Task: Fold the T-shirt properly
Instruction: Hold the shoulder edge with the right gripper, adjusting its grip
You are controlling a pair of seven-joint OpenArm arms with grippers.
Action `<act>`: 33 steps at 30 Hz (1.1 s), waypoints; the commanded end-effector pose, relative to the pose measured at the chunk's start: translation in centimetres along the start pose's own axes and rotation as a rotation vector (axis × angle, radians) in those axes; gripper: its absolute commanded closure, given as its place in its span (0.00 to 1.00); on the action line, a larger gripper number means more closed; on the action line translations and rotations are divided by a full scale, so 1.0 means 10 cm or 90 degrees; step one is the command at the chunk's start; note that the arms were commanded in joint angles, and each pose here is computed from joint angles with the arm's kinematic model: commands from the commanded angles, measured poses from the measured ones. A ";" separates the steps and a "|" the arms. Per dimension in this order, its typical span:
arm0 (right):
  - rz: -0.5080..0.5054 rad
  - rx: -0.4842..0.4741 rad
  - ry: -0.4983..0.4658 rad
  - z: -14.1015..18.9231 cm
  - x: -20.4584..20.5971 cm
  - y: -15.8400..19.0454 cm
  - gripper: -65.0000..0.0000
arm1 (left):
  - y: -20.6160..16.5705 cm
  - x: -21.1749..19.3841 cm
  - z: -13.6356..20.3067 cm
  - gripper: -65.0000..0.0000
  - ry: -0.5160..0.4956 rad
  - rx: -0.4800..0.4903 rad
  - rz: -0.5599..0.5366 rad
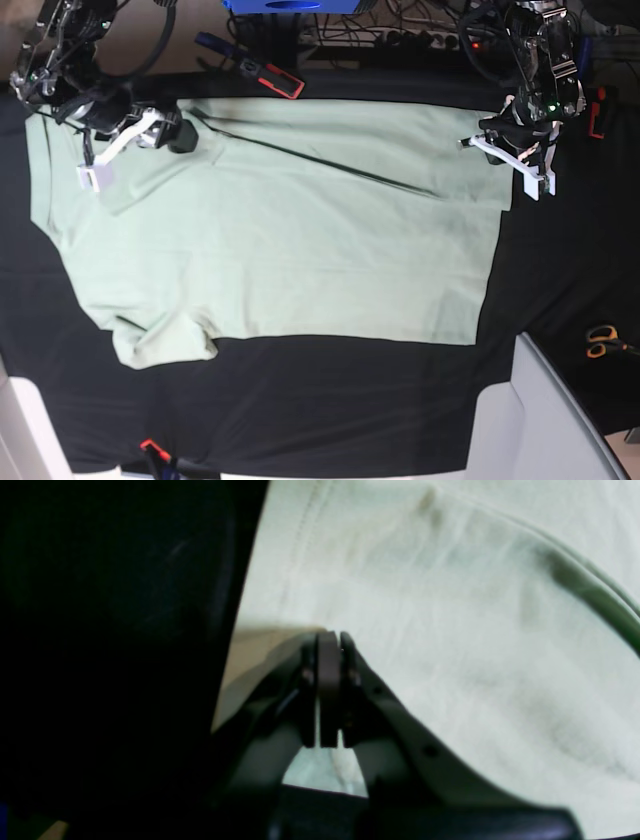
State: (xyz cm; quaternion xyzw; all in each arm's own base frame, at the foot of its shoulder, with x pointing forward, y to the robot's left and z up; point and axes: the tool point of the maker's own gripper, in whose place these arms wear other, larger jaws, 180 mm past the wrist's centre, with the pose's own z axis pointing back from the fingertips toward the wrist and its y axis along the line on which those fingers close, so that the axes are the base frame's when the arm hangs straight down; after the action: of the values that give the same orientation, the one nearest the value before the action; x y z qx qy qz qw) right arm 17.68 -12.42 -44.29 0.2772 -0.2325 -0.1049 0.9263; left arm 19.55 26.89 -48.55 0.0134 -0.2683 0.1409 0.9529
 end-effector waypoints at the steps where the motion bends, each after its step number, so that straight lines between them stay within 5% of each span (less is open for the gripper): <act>1: -0.007 0.014 -0.026 0.01 0.07 0.03 0.42 | 0.11 0.00 0.02 1.00 0.007 0.023 -0.008; 33: -0.068 0.004 -0.016 -0.05 -0.22 -0.17 0.47 | 0.18 0.02 0.03 1.00 0.005 0.032 -0.012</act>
State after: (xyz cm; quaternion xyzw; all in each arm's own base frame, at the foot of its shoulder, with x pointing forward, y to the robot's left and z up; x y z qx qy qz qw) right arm 15.26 -12.76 -46.97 0.2873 -0.2144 -0.1590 0.9199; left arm 19.48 27.47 -48.45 0.0199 -0.2672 0.1389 0.9534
